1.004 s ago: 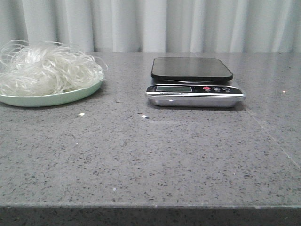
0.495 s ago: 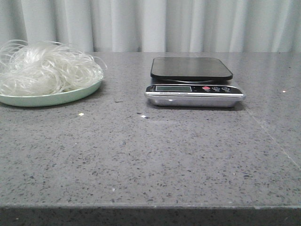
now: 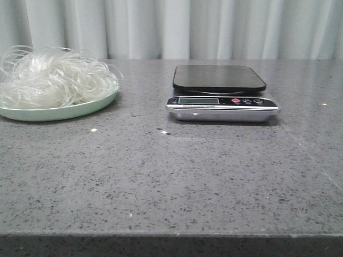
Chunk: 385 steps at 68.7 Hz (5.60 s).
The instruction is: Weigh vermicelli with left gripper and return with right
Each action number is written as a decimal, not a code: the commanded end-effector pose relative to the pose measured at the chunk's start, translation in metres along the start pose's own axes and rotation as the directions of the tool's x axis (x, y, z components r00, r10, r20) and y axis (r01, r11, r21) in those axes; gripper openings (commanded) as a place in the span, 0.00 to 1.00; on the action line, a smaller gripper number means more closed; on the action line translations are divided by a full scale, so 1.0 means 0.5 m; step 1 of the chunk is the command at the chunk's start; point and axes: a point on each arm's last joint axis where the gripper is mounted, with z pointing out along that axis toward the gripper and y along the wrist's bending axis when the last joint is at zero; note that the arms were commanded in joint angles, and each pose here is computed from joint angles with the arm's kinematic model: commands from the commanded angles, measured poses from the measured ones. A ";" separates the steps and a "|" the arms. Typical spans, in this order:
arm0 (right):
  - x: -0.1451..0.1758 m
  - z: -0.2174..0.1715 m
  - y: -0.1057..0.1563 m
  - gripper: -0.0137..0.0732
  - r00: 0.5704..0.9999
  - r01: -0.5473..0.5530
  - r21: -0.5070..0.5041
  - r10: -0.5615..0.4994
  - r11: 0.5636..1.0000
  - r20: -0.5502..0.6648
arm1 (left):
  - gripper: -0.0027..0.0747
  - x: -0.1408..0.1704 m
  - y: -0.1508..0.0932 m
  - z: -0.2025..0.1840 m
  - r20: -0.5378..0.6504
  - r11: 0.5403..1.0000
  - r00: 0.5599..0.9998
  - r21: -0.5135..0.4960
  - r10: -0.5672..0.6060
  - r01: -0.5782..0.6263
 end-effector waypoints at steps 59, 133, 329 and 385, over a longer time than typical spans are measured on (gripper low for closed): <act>-0.023 -0.004 -0.002 0.33 0.994 0.005 0.015 -0.006 1.000 0.109 | 0.80 0.212 -0.137 0.398 -0.737 0.924 0.670 0.310 0.085 0.223; -0.021 -0.004 -0.002 0.33 0.995 0.005 0.014 -0.006 1.000 0.101 | 0.22 0.409 -0.161 0.488 -0.902 0.927 0.375 0.309 0.214 0.212; -0.021 -0.004 -0.002 0.33 0.995 -0.006 0.013 0.005 1.000 0.099 | 0.70 0.076 -0.374 0.536 -0.453 0.794 0.878 0.585 0.154 0.162; -0.021 -0.004 -0.002 0.33 0.995 -0.006 0.012 0.005 1.000 0.098 | 0.21 0.123 -0.012 0.153 -0.339 0.995 0.937 0.083 0.083 -0.058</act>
